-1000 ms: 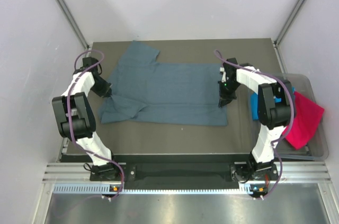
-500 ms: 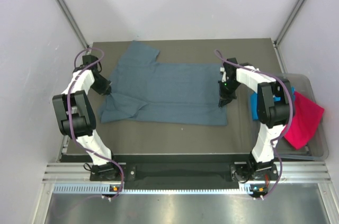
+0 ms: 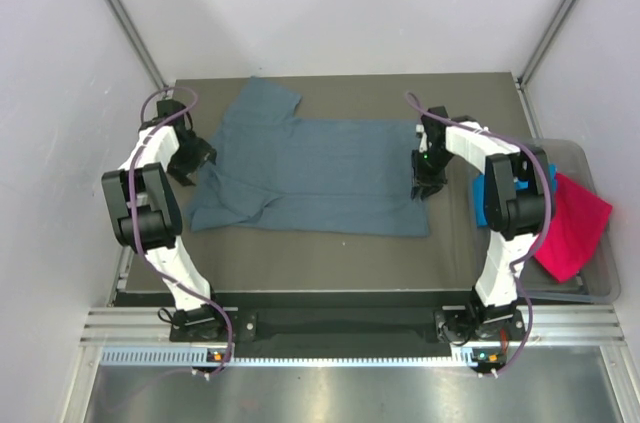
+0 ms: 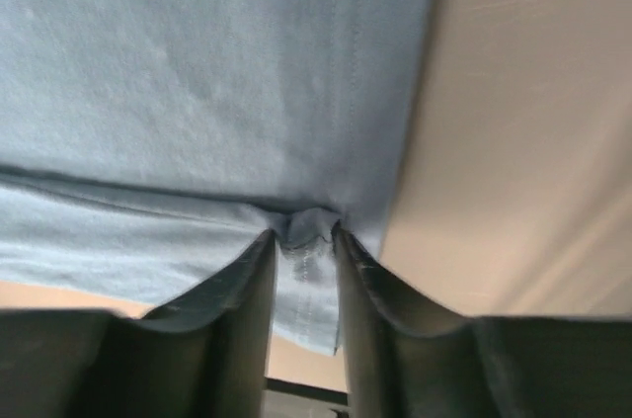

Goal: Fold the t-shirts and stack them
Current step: Fold the tshirt

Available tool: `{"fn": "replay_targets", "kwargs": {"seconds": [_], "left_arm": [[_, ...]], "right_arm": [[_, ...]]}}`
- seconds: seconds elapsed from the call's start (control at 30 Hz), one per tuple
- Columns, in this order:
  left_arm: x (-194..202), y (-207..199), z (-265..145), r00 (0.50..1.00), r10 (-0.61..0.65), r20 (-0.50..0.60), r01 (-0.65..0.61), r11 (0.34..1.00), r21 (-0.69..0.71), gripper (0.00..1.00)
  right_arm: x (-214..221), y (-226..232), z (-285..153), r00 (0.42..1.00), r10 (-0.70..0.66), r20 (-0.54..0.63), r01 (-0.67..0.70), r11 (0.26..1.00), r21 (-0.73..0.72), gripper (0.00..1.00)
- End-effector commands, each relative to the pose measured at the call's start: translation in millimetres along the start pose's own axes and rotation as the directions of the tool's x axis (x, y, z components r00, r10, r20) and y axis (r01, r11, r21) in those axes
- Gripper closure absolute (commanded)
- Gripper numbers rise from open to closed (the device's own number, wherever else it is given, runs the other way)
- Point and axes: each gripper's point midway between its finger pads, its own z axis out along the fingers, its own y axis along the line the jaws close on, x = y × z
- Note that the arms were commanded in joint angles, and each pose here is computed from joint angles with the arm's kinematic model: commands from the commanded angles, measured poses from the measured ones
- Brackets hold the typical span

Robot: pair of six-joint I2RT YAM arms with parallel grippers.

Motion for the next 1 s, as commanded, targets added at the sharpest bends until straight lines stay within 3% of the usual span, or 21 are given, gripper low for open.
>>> {"fn": "replay_targets", "kwargs": {"seconds": [0.0, 0.13, 0.2, 0.33, 0.37, 0.43, 0.57, 0.67, 0.8, 0.87, 0.97], "left_arm": [[-31, 12, -44, 0.987, 0.018, 0.158, -0.009, 0.998, -0.057, 0.15], [-18, 39, -71, 0.980, 0.030, 0.198, -0.008, 0.994, -0.107, 0.12], [-11, 41, -87, 0.973, 0.034, 0.227, -0.021, 0.998, -0.062, 0.17], [27, 55, -81, 0.981, 0.062, 0.183, -0.062, 0.998, -0.004, 0.30], [29, 41, -82, 0.980, 0.073, 0.186, -0.089, 0.993, 0.081, 0.30], [38, 38, -78, 0.983, 0.097, 0.157, -0.115, 0.987, 0.111, 0.32], [48, 10, -64, 0.989, 0.125, 0.081, -0.141, 0.960, 0.243, 0.23], [38, 2, -51, 0.989, 0.128, 0.074, -0.142, 0.961, 0.239, 0.19], [19, -11, -41, 0.986, 0.141, 0.091, -0.159, 0.960, 0.231, 0.20], [14, -5, -31, 0.989, 0.139, 0.048, -0.145, 0.977, 0.155, 0.25], [11, -12, -25, 0.990, 0.137, 0.031, -0.140, 0.976, 0.170, 0.35]], "right_arm": [[-30, -7, -35, 0.991, -0.022, 0.131, 0.016, 0.999, 0.052, 0.66], [-26, 8, -72, 0.971, -0.058, 0.234, 0.057, 0.998, 0.007, 0.55], [-13, 27, -69, 0.969, -0.058, 0.242, 0.086, 0.990, -0.108, 0.53], [17, 72, -63, 0.961, -0.139, 0.238, 0.197, 0.949, -0.244, 0.50], [24, 82, -60, 0.959, -0.165, 0.231, 0.227, 0.935, -0.272, 0.50], [37, 101, -58, 0.947, -0.225, 0.227, 0.286, 0.914, -0.287, 0.49], [58, 113, -56, 0.937, -0.280, 0.209, 0.336, 0.888, -0.316, 0.49], [66, 110, -61, 0.933, -0.298, 0.204, 0.350, 0.884, -0.309, 0.49], [73, 106, -67, 0.932, -0.307, 0.195, 0.355, 0.883, -0.307, 0.50], [75, 105, -68, 0.931, -0.308, 0.194, 0.356, 0.883, -0.306, 0.49], [73, 101, -68, 0.934, -0.303, 0.189, 0.349, 0.889, -0.297, 0.49]]}}
